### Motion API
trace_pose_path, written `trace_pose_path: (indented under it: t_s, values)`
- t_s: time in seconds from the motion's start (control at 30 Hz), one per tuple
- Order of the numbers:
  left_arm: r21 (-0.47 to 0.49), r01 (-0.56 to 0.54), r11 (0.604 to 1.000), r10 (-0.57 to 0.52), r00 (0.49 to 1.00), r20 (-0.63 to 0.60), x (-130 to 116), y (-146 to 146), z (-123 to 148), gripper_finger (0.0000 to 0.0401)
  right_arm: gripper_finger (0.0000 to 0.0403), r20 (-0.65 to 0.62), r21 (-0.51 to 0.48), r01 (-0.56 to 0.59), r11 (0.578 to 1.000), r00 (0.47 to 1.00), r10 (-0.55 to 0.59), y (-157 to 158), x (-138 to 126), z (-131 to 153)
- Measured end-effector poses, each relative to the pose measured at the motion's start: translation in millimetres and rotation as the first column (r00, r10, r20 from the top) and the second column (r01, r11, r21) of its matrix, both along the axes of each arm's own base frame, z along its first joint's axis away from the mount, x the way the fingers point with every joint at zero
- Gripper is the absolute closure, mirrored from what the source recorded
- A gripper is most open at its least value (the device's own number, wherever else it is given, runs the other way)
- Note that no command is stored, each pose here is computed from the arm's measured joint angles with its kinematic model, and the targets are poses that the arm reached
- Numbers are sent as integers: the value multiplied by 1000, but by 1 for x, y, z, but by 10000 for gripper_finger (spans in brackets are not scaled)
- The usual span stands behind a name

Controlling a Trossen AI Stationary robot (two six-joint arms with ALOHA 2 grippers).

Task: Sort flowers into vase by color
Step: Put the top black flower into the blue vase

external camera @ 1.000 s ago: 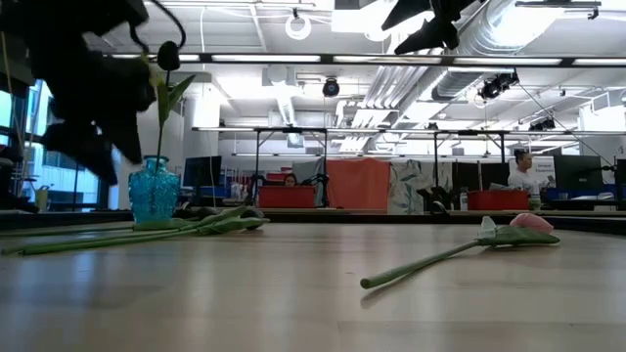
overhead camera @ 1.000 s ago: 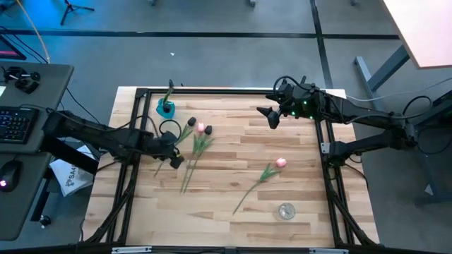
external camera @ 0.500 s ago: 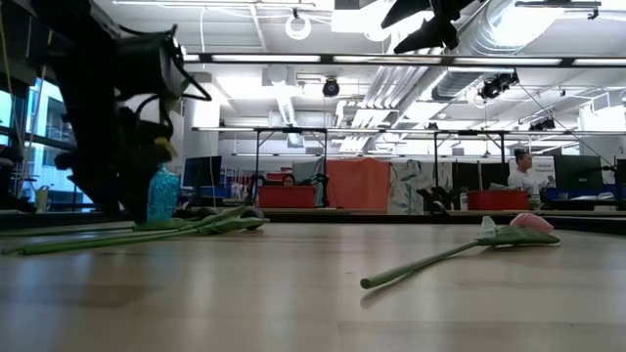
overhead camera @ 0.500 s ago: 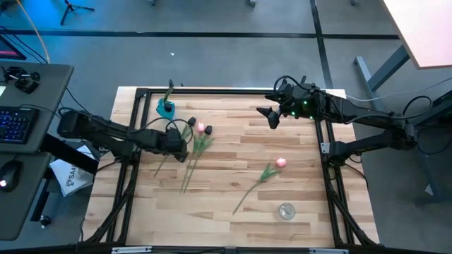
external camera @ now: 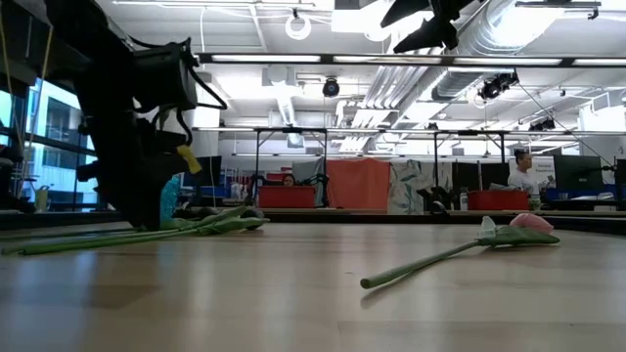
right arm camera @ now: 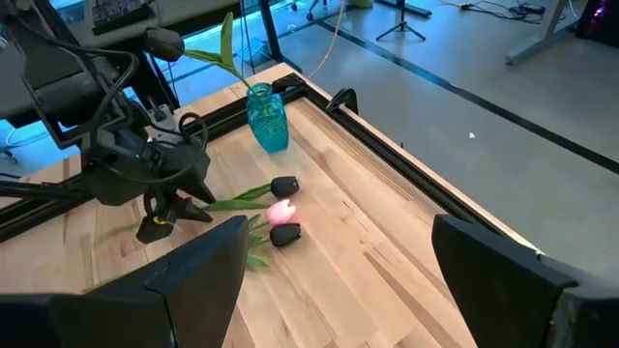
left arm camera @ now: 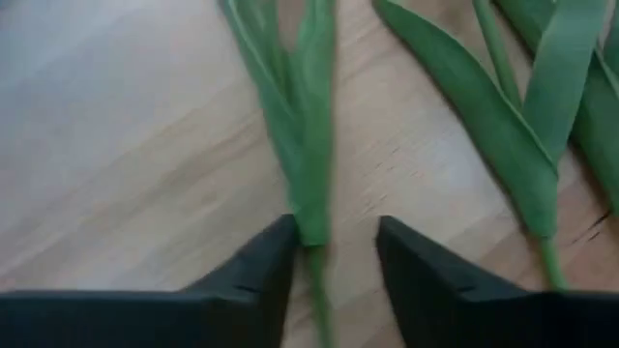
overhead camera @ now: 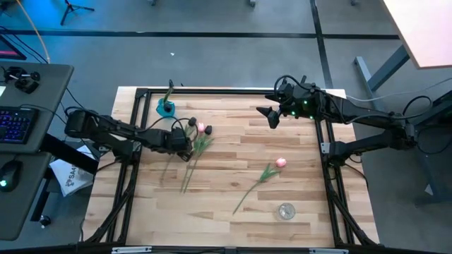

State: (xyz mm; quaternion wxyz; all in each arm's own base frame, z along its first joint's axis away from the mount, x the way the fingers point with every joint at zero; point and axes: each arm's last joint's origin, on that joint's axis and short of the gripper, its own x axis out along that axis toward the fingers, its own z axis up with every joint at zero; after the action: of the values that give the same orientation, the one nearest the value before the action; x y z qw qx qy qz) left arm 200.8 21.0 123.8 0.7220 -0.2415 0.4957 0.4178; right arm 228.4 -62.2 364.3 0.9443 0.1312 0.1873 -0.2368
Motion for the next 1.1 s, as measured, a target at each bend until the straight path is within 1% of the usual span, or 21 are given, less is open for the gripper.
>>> trace_pose_path:
  t_s: [0.13, 0.2, 0.33, 0.4, 0.47, 0.57, 0.63, 0.7, 0.77, 0.8, 0.87, 0.93, 1.0, 1.1]
  values:
    - [-5, -38, 999, 38, 999, 15, 0, 10, -1, 371, 82, 3, 6, 2, 1000, 1000, -2, 0, 0, 0]
    - [-28, -35, 999, 35, 999, 27, 1, 13, -1, 392, 82, 5, 12, 5, 1000, 1000, -5, 0, 0, 0]
    - [-67, -19, 998, 22, 999, 49, 0, 12, 5, 396, 82, -7, 16, 5, 1000, 1000, -5, 0, 0, -1]
    - [-84, 2, 996, 3, 998, 55, -4, 5, 13, 399, 82, -16, 18, 6, 1000, 1000, -5, 0, -1, -2]
    - [-75, 11, 997, -4, 996, 89, -10, -3, 25, 399, 82, -23, 20, 6, 1000, 1000, -5, 0, -1, -3]
    - [-6, 23, 1000, -22, 980, 200, -17, -13, 44, 400, 82, -20, 27, 5, 1000, 1000, -5, 1, -1, -3]
    - [33, 61, 998, -68, 960, 272, -21, -21, 56, 400, 82, -20, 28, 5, 1000, 1000, -5, 1, -1, -3]
    - [72, 108, 992, -126, 928, 349, -24, -29, 68, 400, 82, -21, 25, 4, 1000, 1000, -3, 1, -1, -3]
    - [100, 166, 981, -193, 883, 428, -26, -38, 78, 400, 82, -23, 22, 2, 1000, 1000, -2, 1, -1, -3]
    - [105, 196, 975, -222, 852, 474, -27, -43, 84, 400, 82, -23, 22, 2, 1000, 1000, -1, 1, -1, -3]
    - [105, 243, 964, -258, 773, 579, -28, -53, 96, 401, 82, -23, 22, 2, 1000, 1000, -1, 1, -1, -3]
    - [124, 271, 955, -280, 675, 683, -30, -62, 112, 401, 82, -23, 21, 2, 1000, 1000, -2, 1, -1, -3]
    - [163, 277, 947, -299, 568, 767, -31, -68, 130, 401, 82, -23, 21, 2, 1000, 1000, -1, 1, -1, -3]
    - [293, 244, 924, -372, 402, 837, -33, -71, 164, 401, 82, -21, 21, 2, 1000, 1000, -2, 1, -1, -2]
